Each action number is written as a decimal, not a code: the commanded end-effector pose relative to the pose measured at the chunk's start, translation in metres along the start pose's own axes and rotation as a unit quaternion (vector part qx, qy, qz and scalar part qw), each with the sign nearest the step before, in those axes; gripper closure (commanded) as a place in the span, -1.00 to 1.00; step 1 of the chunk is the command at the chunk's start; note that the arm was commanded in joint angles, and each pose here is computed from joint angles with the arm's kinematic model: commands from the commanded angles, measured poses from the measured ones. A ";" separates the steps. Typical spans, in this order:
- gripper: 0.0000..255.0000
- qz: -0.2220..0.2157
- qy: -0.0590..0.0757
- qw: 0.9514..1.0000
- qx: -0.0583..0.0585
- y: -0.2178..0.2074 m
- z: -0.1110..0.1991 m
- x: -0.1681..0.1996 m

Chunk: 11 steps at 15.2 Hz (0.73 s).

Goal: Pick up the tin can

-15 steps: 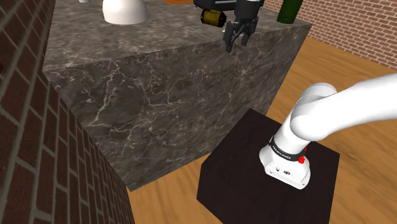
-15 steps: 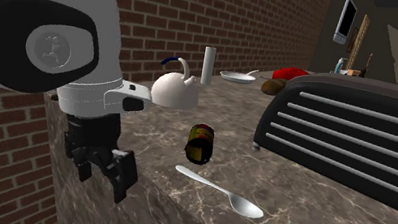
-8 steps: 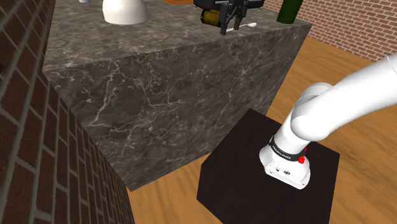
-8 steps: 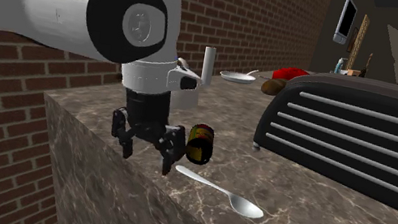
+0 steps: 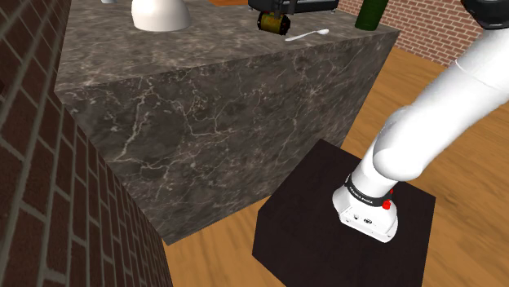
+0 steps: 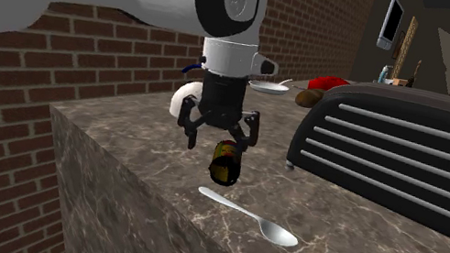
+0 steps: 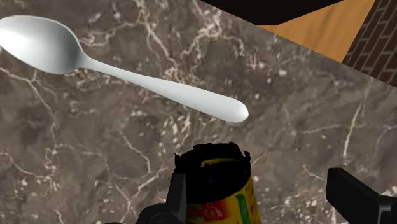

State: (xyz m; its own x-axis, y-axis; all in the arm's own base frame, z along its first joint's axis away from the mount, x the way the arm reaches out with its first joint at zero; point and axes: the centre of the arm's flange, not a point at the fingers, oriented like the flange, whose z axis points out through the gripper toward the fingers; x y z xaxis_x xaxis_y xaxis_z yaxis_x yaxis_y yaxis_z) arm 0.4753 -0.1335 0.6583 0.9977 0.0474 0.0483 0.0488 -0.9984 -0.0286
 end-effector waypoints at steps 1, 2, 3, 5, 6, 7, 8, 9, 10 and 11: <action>-1.00 -0.016 -0.002 1.000 0.004 0.010 -0.005 0.024; -1.00 -0.023 -0.003 1.000 0.006 0.017 -0.009 0.035; -1.00 -0.030 -0.003 1.000 0.007 0.023 -0.013 0.045; -1.00 -0.030 -0.003 1.000 0.007 0.023 -0.003 0.045; -1.00 -0.030 -0.003 1.000 0.007 0.023 0.003 0.045; -1.00 -0.030 -0.003 1.000 0.007 0.023 0.008 0.044; -1.00 -0.030 -0.003 1.000 0.007 0.023 0.013 0.044; -1.00 -0.030 -0.003 1.000 0.007 0.024 0.019 0.044; -1.00 -0.030 -0.003 1.000 0.007 0.024 0.024 0.044; -1.00 -0.030 -0.003 1.000 0.007 0.024 0.027 0.044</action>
State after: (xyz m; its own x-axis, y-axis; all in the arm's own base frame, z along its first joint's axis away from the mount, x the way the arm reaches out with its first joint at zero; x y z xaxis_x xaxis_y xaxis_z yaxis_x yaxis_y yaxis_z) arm 0.5214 -0.1543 0.6374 0.9934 0.1065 0.0430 0.1082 -0.9933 -0.0409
